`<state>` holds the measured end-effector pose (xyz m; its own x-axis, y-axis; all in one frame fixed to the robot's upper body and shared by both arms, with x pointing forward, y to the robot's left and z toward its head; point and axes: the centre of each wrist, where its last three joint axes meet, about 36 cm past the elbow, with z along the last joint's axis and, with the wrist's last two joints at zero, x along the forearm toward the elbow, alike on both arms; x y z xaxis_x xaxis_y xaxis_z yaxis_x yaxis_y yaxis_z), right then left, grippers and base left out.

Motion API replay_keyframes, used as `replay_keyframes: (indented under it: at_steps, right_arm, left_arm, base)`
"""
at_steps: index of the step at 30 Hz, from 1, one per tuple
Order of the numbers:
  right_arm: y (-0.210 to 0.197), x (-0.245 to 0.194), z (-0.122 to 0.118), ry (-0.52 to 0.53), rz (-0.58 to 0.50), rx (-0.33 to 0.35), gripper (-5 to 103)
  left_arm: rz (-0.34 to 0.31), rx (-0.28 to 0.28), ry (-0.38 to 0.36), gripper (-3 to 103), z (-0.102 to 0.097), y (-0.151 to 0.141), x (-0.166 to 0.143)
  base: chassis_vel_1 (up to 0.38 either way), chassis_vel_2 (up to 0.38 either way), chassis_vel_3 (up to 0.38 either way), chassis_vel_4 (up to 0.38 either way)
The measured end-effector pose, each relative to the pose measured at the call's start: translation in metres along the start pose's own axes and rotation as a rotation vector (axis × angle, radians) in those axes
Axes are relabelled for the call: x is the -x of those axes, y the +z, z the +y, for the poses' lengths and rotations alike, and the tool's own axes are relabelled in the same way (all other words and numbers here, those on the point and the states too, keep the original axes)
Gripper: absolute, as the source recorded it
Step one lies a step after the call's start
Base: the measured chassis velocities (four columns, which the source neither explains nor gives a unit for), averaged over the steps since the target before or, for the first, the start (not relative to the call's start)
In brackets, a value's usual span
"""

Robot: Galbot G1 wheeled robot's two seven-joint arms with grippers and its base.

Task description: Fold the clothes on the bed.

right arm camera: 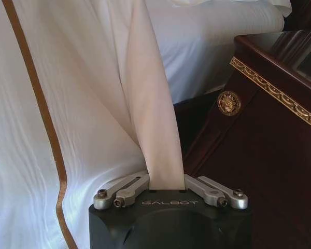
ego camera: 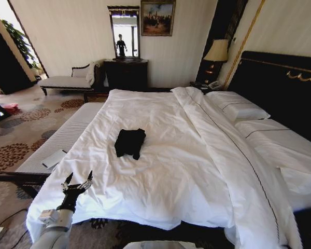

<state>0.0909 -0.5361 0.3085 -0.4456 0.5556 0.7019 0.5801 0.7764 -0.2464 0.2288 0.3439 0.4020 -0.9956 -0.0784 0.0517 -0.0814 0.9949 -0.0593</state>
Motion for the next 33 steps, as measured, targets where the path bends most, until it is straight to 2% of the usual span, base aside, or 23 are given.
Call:
replay_keyframes:
  at_steps: [3,5,6,9,10,12,15,16,17,19,21,24,27,30,33]
  right_arm:
    - [0.0,-0.002,0.002,-0.003,0.002,0.002,5]
    - [-0.003,-0.004,0.003,0.0,-0.005,0.009,16]
    - [-0.003,-0.004,0.003,0.0,-0.005,0.009,16]
    - [-0.005,-0.008,0.004,-0.002,-0.019,0.022,32]
    - [-0.005,-0.008,0.004,-0.002,-0.019,0.022,32]
    - [-0.007,-0.01,0.004,-0.004,-0.031,0.024,43]
    - [-0.01,-0.014,0.004,-0.007,-0.048,0.025,48]
    - [-0.014,-0.016,0.004,-0.009,-0.061,0.025,54]
    - [-0.017,-0.018,0.004,-0.012,-0.073,0.027,65]
    - [-0.019,-0.019,0.004,-0.013,-0.079,0.027,65]
    - [-0.026,-0.025,0.004,-0.018,-0.104,0.029,76]
    - [-0.034,-0.031,0.005,-0.026,-0.132,0.03,81]
    - [-0.051,-0.044,0.008,-0.046,-0.193,0.041,96]
    - [-0.06,-0.051,0.01,-0.065,-0.24,0.052,98]
    - [-0.073,-0.061,0.013,-0.125,-0.347,0.064,100]
  left_arm:
    - [0.001,-0.001,-0.002,100,0.0,0.0,0.0]
    - [0.002,-0.002,-0.003,100,0.0,0.001,-0.001]
    - [0.002,-0.002,-0.003,100,0.0,0.001,-0.001]
    - [0.005,-0.004,-0.004,100,0.0,0.002,-0.001]
    - [0.005,-0.004,-0.004,100,0.0,0.002,-0.001]
    - [0.004,-0.004,-0.003,100,0.0,0.002,0.0]
    - [0.002,-0.003,-0.003,100,0.0,0.002,0.001]
    - [0.002,-0.004,-0.003,100,0.0,0.002,0.001]
    - [0.002,-0.004,-0.003,100,0.0,0.002,0.001]
    - [0.002,-0.004,-0.003,100,0.0,0.002,0.001]
    - [0.002,-0.004,-0.003,100,0.0,0.002,0.001]
    - [0.001,-0.004,-0.003,100,0.0,0.002,0.001]
    - [0.001,-0.004,-0.003,100,0.0,0.001,0.001]
    - [0.0,-0.003,-0.002,100,0.0,0.001,0.001]
    - [-0.004,0.0,0.002,100,-0.002,0.0,0.001]
  base:
    - [0.0,0.0,0.0,0.0]
    - [0.0,0.0,0.0,0.0]
    - [0.0,0.0,0.0,0.0]
    - [0.0,0.0,0.0,0.0]
    - [0.0,0.0,0.0,0.0]
    - [0.0,0.0,0.0,0.0]
    - [0.0,0.0,0.0,0.0]
    - [0.0,0.0,0.0,0.0]
    - [0.0,0.0,0.0,0.0]
    - [0.0,0.0,0.0,0.0]
    - [0.0,0.0,0.0,0.0]
    - [0.0,0.0,0.0,0.0]
    - [0.0,0.0,0.0,0.0]
    - [0.0,0.0,0.0,0.0]
    - [0.0,0.0,0.0,0.0]
